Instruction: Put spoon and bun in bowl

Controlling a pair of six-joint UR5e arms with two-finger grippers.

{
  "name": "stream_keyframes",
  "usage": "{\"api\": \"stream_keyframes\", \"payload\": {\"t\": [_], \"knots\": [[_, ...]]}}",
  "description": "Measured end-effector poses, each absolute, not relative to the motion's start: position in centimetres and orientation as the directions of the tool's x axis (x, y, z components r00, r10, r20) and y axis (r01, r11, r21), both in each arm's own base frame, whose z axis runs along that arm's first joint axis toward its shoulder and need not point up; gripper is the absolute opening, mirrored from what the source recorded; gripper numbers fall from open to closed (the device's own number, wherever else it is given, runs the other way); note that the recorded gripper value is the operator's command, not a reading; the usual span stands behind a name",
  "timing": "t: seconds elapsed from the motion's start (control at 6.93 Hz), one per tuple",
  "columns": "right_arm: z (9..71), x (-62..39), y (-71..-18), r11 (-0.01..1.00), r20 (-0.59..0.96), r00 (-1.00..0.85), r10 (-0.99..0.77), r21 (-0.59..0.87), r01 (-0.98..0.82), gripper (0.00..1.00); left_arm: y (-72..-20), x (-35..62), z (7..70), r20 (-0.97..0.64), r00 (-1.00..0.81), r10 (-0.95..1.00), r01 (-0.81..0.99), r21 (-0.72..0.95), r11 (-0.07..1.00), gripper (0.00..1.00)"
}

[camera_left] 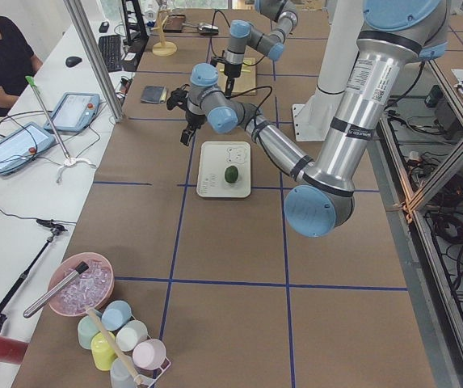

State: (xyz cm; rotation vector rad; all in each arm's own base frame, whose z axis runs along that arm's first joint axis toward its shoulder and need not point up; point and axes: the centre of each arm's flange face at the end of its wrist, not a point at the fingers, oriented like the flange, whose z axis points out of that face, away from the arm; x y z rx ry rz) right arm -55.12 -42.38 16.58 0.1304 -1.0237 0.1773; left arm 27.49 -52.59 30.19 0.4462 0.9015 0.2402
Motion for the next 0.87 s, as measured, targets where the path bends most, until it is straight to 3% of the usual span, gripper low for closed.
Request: {"api": "stream_keyframes", "payload": {"t": [0.14, 0.58, 0.87], "knots": [[17.1, -55.8, -42.3, 0.976, 0.852, 0.516, 0.087, 0.029, -0.214, 1.0, -52.5, 27.4, 30.2, -0.7, 0.602, 0.384, -0.015, 0.471, 0.882, 0.99], [18.4, -54.0, -44.1, 0.972, 0.847, 0.522, 0.101, 0.028, -0.233, 1.0, -53.1, 27.1, 31.8, -0.662, 0.652, 0.37, -0.004, 0.485, 0.875, 0.99], [23.4, -46.4, -46.8, 0.977, 0.837, 0.539, 0.1, 0.021, -0.213, 1.0, -53.0, 25.0, 36.4, -0.612, 0.678, 0.407, -0.057, 0.508, 0.859, 0.99]]}}
